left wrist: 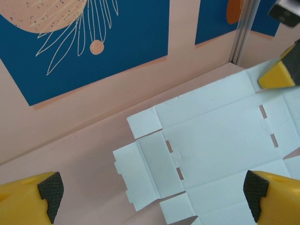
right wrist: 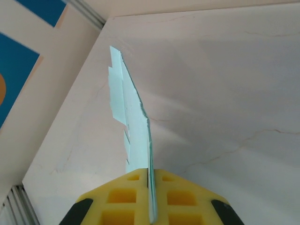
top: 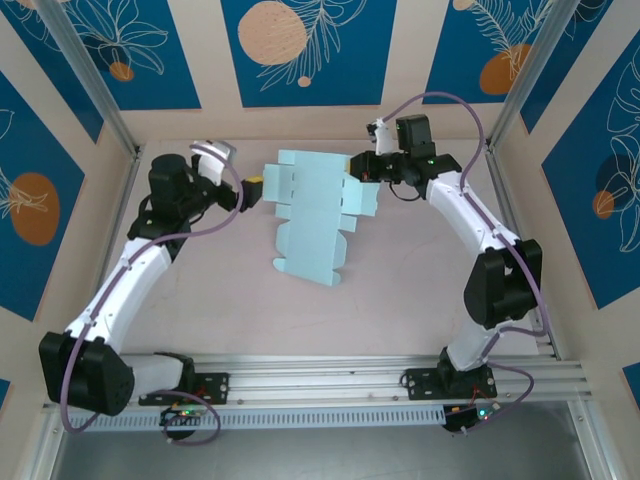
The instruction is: Fold the paper box
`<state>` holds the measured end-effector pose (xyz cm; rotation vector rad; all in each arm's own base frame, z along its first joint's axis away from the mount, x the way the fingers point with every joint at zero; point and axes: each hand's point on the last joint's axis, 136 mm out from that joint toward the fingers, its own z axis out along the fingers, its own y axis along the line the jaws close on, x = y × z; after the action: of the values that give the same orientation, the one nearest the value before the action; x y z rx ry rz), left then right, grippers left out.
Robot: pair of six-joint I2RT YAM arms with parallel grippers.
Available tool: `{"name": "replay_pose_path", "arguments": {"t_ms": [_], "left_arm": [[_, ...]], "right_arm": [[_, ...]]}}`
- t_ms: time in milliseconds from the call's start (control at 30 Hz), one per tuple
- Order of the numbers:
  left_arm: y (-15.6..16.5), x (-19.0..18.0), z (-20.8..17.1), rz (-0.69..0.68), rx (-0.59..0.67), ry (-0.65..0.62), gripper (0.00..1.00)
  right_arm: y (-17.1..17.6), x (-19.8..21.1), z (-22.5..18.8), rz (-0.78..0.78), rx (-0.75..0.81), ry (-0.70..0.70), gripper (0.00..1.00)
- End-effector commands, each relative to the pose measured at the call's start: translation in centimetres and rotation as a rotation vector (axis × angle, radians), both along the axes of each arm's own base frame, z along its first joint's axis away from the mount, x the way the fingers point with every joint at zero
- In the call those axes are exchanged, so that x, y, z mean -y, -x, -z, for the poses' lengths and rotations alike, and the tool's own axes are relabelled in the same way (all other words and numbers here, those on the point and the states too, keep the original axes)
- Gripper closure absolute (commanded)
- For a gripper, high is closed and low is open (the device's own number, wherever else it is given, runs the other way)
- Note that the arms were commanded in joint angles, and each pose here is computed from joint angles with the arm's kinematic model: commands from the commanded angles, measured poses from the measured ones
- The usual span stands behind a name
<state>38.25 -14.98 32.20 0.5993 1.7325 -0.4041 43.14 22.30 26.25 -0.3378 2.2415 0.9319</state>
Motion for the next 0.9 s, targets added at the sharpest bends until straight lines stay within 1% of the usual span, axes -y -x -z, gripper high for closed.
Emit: {"name": "replay_pose_path", "arguments": {"t_ms": [0,100,167,267,433,567,700,800,867], "left_arm": [[0.8,0.1,-1.0,0.049,0.089,-0.051,0.00],[2.1,1.7,-0.5,0.194,0.079,-0.062,0.00],[3.4,3.2,-0.6,0.326,0.078,-0.042,0.00],[4.5,4.6,-1.4,0.451,0.072,0.000,0.00],[3.9,5.2,-1.7,0.495,0.033,0.003,0.00],[3.7,5.8,-1.3,0.555,0.006,0.010,0.00],[2.9,6.1,-1.2,0.559,-0.026,0.003,0.00],[2.6,6.3,-0.7,0.577,-0.049,-0.028,0.00],[1.8,6.3,-0.5,0.559,-0.055,-0.053,0.00]], "right_arm": [[1.6,-0.6,-1.1,-0.076,0.112,0.054,1.00],[2.6,-0.9,-2.2,-0.123,0.172,0.037,1.00],[3.5,-1.0,-2.9,-0.158,0.221,0.029,1.00],[4.6,-0.8,-3.6,-0.188,0.292,0.035,1.00],[6.1,-0.2,-5.0,-0.216,0.376,0.028,1.00],[6.9,0.2,-5.9,-0.225,0.420,0.010,1.00],[7.2,0.2,-6.2,-0.234,0.431,0.001,1.00],[7.7,-0.1,-6.2,-0.261,0.433,-0.017,1.00],[8.0,-0.3,-6.2,-0.280,0.435,-0.031,1.00]]}}
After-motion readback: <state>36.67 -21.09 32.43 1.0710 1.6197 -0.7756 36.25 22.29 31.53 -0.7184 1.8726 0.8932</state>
